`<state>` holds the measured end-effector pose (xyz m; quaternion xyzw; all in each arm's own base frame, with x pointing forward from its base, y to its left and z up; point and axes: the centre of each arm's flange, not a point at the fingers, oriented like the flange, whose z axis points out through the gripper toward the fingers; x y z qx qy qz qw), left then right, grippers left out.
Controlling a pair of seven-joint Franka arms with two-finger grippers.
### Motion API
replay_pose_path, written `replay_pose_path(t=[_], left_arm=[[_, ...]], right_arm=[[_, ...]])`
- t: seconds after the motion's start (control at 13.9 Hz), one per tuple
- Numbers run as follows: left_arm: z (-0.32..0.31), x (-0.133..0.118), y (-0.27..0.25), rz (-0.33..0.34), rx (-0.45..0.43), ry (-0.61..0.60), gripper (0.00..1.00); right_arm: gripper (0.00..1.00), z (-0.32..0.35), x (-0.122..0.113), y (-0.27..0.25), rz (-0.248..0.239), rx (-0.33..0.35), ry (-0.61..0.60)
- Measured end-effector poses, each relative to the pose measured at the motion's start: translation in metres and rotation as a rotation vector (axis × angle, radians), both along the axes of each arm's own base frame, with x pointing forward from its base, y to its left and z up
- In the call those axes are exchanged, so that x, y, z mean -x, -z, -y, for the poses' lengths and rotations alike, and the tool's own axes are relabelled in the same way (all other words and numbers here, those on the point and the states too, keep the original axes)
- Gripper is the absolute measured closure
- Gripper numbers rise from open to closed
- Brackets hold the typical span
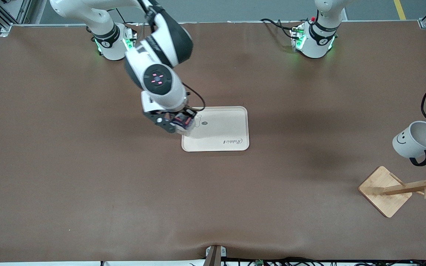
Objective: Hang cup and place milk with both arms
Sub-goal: 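Carry the mug toward the stand while the right gripper lifts the milk, then hook the mug handle on the stand peg while the right gripper carries milk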
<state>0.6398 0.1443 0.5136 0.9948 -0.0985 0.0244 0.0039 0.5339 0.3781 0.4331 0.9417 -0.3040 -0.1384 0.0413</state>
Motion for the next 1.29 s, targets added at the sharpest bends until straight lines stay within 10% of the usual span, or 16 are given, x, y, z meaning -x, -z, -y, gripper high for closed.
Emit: replay_pose_path(t=[0.5, 0.86, 1.29], left_arm=[[-0.004, -0.01, 0.009, 0.027, 0.006, -0.002, 0.95], [-0.032, -0.008, 0.02, 0.023, 0.011, -0.003, 0.95], [-0.065, -0.01, 0.034, 0.062, 0.005, 0.046, 0.95]], right_arm=[[0.52, 0.158, -0.05, -0.049, -0.036, 0.065, -0.098], [0.52, 0.296, -0.074, -0.038, -0.055, -0.043, -0.286], [0.52, 0.428, -0.023, 0.04, 0.049, -0.067, -0.379]])
